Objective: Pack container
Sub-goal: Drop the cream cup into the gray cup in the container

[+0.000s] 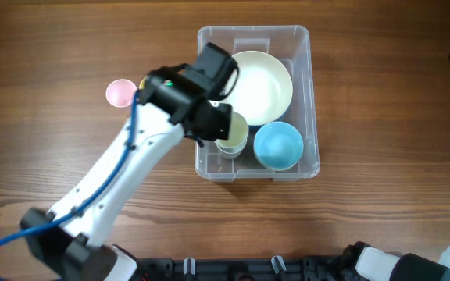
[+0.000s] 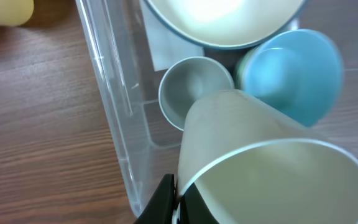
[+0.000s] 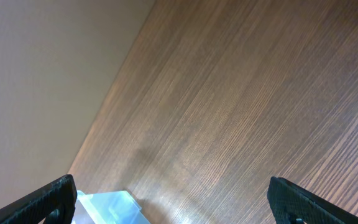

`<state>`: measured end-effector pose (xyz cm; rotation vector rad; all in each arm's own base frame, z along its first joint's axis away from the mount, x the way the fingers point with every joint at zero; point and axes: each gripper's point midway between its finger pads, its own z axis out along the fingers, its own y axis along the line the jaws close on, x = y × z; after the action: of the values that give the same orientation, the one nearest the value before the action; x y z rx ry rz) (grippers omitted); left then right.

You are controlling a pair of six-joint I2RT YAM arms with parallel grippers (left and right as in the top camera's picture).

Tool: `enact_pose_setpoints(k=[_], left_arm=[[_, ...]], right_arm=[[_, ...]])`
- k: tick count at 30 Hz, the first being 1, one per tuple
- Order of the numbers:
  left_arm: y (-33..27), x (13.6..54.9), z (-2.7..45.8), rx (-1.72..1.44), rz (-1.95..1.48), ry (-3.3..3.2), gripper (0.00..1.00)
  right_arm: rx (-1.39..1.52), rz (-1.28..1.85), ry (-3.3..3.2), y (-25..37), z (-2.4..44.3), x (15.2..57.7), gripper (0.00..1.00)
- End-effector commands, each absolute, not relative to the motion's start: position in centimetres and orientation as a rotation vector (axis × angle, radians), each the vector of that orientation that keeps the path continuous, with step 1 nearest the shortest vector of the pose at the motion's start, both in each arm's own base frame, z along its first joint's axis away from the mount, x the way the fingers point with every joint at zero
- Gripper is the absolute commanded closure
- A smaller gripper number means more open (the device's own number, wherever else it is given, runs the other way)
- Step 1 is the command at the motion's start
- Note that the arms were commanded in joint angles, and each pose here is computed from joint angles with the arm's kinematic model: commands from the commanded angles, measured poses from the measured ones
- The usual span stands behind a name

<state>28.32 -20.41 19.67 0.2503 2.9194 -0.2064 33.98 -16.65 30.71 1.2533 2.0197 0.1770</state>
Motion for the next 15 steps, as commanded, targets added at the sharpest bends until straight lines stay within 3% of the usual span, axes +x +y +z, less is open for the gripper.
enact_pose_setpoints(k=[1, 6, 9, 11, 15], left_arm=[[-19.7, 29.2, 17.8, 0.206, -0.086, 2.948, 0.96], [-20.2, 29.9, 15.5, 0.219, -0.047, 2.992, 0.96], [-20.2, 30.0, 14.6, 0.217, -0.027, 3.016, 0.8], [-19.5, 30.1, 15.7, 0.188, -0.034, 3.009, 0.74], [-14.3, 31.8, 21.1, -0.015, -0.03, 2.886, 0.44]], right_arm=[[1.259, 0.186, 2.018, -16.6, 30.7, 34.1, 0.0], [1.259, 0.186, 2.018, -16.6, 30.7, 34.1, 0.0], [1.259, 0.186, 2.018, -16.6, 30.7, 34.1, 0.0], [1.259, 0.186, 2.018, -16.6, 30.7, 34.1, 0.0], [1.259, 0.186, 2.018, -16.6, 30.7, 34.1, 0.0]])
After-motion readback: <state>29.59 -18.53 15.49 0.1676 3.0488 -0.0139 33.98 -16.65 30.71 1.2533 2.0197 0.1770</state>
